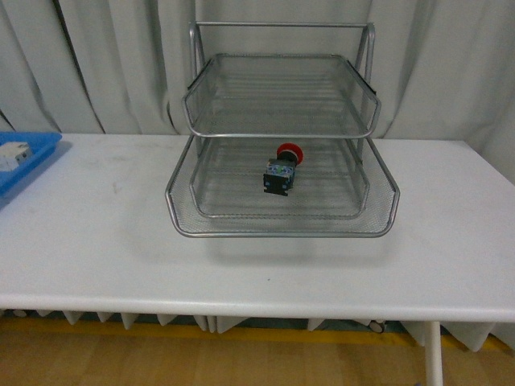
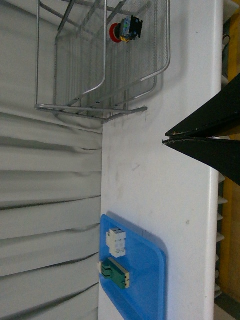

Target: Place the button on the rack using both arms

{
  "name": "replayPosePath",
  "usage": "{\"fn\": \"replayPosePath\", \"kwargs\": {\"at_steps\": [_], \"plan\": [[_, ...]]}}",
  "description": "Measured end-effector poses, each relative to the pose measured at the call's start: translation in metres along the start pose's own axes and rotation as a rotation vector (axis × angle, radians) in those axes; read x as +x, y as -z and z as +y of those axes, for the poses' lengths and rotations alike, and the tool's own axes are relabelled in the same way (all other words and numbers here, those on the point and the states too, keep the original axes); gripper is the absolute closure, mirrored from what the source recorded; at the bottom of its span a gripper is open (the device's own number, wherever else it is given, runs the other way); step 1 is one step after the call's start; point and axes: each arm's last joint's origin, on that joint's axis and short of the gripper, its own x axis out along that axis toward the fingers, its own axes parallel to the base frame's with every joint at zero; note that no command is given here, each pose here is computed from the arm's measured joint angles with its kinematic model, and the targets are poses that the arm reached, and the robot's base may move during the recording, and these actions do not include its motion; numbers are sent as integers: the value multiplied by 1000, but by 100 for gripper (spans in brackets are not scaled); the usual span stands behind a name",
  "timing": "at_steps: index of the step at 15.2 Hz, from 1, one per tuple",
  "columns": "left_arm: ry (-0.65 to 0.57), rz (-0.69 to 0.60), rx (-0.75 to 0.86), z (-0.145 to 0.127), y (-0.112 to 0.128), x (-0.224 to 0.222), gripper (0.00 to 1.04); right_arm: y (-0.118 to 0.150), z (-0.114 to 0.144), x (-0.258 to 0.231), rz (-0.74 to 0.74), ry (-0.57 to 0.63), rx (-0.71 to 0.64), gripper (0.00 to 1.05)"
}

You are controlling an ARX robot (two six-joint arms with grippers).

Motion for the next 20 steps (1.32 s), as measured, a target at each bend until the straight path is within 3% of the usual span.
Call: {"fn": "replayPosePath", "kwargs": {"at_steps": [3,11,13,15,18,20], "plan": [[1,-5,0,0,0,0,103,0,0,0,-1,0,0,6],[1,-5,-1,0,0,0,5,0,0,0,0,0,0,6],[1,-5,-2,0,0,0,7,0,0,0,0,0,0,6],[1,-5,-2,0,0,0,7,-4,-1,7,243,-96,79,6],[1,-5,-2,0,0,0,7,-80,16,67,63,-169,162,6],[1,-5,-2,0,0,0,7,-94,49,145,205,-199,260,6]]}}
